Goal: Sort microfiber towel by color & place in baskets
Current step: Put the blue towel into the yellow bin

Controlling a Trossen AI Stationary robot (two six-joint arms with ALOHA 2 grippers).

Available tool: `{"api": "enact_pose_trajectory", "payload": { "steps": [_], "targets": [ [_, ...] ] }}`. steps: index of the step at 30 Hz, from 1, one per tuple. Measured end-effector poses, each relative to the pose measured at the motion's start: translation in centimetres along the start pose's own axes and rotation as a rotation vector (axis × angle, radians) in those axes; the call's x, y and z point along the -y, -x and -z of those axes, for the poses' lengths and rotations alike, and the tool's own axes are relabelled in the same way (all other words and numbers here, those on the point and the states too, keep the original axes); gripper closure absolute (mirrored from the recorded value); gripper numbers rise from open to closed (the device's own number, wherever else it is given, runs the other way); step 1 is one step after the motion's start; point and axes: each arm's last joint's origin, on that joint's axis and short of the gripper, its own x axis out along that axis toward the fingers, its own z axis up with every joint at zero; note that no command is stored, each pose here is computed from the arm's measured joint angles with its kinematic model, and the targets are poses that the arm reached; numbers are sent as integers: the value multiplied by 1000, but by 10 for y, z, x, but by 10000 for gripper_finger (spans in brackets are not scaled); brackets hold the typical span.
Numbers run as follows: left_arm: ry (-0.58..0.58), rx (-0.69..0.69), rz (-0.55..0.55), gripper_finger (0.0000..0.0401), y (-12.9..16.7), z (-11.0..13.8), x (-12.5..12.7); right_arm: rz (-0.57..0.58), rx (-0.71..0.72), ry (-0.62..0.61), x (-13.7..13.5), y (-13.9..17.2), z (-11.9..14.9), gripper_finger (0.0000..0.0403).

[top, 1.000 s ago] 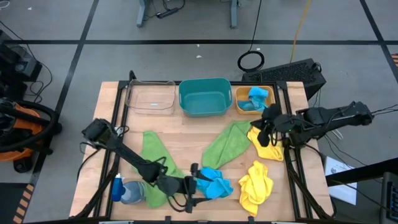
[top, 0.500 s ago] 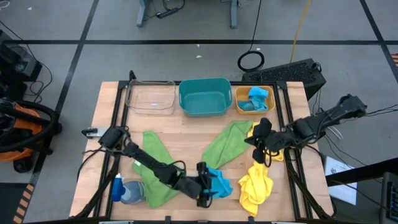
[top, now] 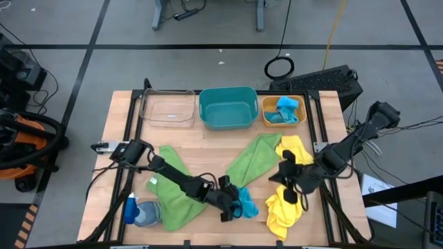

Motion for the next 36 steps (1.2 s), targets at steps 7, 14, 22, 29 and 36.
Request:
{"api": "enact_pose_trajectory", "payload": {
  "steps": [7, 14, 22, 29, 36],
  "targets": [
    [-20, -11, 37, 345, 4, -5, -3, -64, 57, 136, -32, -4, 15, 401],
    [-44, 79, 127, 357, 45, -37, 9, -65, 58, 263, -55, -18, 34, 401],
    [-142, 246, 98, 364, 97, -71, 15, -158, 53, 260, -77, -43, 47, 389],
    [-201, 317, 12, 364, 108, -82, 9, -141, 146, 257, -82, -58, 42, 278],
    [-301, 276, -1, 364, 108, -76, 13, -142, 80, 180, -66, -40, 32, 129]
  ]
}}
